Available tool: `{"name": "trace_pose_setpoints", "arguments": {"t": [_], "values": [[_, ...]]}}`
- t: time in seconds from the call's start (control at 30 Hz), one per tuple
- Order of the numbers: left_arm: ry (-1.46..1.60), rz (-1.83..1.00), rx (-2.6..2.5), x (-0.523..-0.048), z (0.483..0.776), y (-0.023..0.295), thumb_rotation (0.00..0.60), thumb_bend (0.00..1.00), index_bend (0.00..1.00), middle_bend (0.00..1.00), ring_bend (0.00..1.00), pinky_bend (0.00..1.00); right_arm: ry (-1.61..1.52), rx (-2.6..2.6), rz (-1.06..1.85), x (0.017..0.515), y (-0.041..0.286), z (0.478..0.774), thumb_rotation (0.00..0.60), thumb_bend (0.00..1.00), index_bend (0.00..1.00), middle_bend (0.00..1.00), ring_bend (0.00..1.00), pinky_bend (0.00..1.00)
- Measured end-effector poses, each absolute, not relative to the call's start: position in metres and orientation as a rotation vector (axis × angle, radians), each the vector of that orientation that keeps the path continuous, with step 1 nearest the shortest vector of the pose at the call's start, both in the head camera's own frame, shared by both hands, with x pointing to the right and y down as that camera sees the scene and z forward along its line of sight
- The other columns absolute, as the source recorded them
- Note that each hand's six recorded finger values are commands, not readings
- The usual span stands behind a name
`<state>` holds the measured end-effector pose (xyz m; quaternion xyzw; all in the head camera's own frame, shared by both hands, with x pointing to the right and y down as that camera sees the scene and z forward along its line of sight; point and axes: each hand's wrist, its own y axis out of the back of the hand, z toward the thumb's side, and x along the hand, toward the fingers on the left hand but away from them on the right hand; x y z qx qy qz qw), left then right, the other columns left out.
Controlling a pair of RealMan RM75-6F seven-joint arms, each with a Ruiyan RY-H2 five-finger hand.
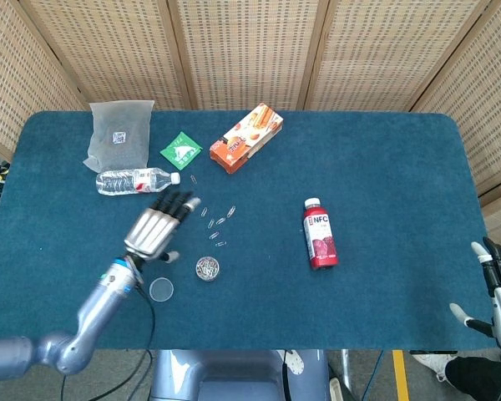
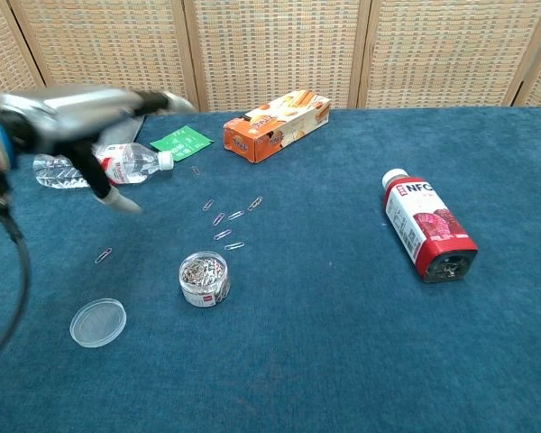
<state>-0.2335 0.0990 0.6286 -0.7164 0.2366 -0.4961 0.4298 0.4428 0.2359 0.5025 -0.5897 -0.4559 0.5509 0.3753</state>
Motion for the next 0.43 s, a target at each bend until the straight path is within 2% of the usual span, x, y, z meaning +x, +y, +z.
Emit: {"name": "trace_pose_setpoints", "arguments": {"t": [0.2, 0.43], "values": [[0.782, -1.385, -1.602, -0.322, 0.603, 0.093, 0.6, 0.03, 0.0, 0.0, 0.0, 0.0, -1.16, -1.509, 1.415, 0.442, 0.238, 0.503, 0.6, 0.0, 0.0, 0.0, 0.0, 0.0], [1.021, -1.508, -1.555, -0.41, 0.583, 0.131, 0.6, 0.03, 0.0, 0.0, 0.0, 0.0, -1.163, -1.512, 1.419, 0.444, 0.237, 0.504, 0.6, 0.0, 0.0, 0.0, 0.0, 0.0]]}}
